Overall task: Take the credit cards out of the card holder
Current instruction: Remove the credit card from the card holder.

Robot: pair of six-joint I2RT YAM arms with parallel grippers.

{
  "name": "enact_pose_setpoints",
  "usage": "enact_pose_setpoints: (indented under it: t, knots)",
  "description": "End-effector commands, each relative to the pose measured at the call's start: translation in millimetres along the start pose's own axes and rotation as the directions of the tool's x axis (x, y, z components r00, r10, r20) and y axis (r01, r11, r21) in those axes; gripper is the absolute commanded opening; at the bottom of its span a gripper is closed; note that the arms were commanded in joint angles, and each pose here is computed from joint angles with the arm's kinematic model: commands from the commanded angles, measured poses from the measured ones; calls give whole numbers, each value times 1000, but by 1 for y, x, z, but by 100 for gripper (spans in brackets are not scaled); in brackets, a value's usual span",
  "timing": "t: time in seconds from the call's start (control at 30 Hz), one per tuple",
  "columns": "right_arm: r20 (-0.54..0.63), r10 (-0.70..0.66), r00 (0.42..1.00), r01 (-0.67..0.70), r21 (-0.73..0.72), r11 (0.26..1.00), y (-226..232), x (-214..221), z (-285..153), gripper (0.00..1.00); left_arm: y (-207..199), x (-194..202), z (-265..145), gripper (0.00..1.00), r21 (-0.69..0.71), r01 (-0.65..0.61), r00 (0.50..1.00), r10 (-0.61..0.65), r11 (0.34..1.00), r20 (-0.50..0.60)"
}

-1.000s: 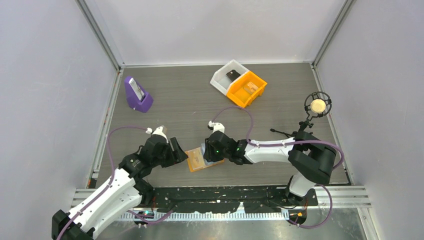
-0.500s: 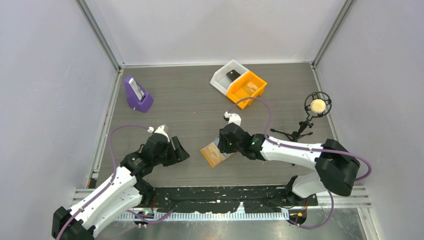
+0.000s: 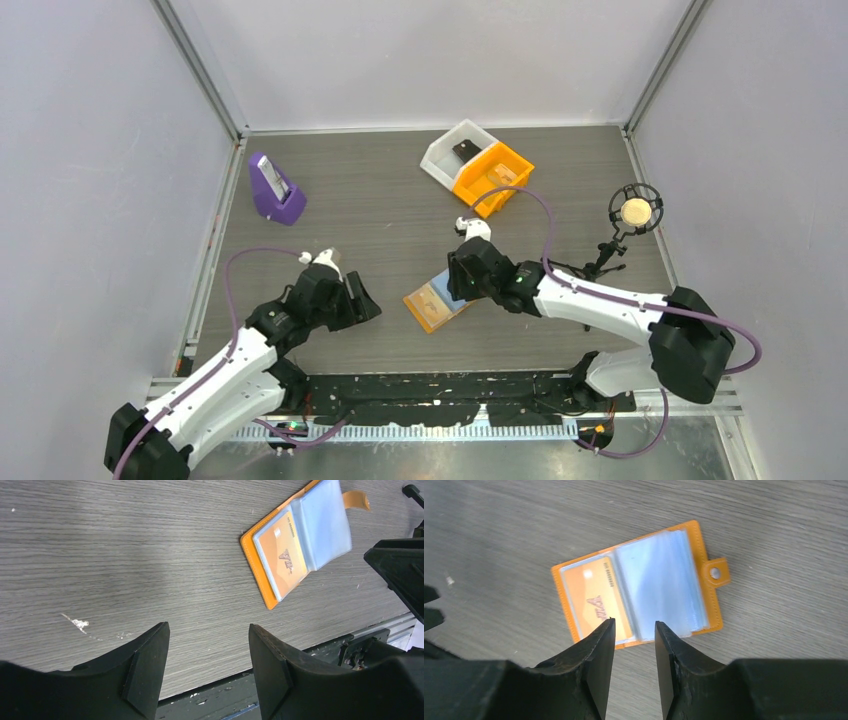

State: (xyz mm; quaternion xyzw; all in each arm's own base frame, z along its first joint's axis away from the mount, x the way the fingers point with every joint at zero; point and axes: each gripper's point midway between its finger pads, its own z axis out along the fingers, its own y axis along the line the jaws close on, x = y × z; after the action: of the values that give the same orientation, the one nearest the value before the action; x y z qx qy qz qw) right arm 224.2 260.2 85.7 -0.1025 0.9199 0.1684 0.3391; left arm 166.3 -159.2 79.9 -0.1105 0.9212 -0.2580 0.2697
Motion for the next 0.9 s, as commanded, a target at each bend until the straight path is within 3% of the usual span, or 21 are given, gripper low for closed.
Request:
enact_pose_setpoints:
  t: [0.0, 0.2, 0.87]
  knots:
    - [81, -59, 995, 73, -180, 981, 37, -33, -15, 41, -26, -15, -3, 62, 105, -30, 998, 25, 994, 49]
    - [-18, -81, 997, 71, -327, 942, 54, -15, 2, 39, -34, -10, 4, 62, 156, -21, 1000, 18, 988, 18]
    - [-182, -111, 977, 52, -298, 953, 46, 29, 51, 44, -17, -6, 12, 62, 96, 5, 999, -8, 995, 31]
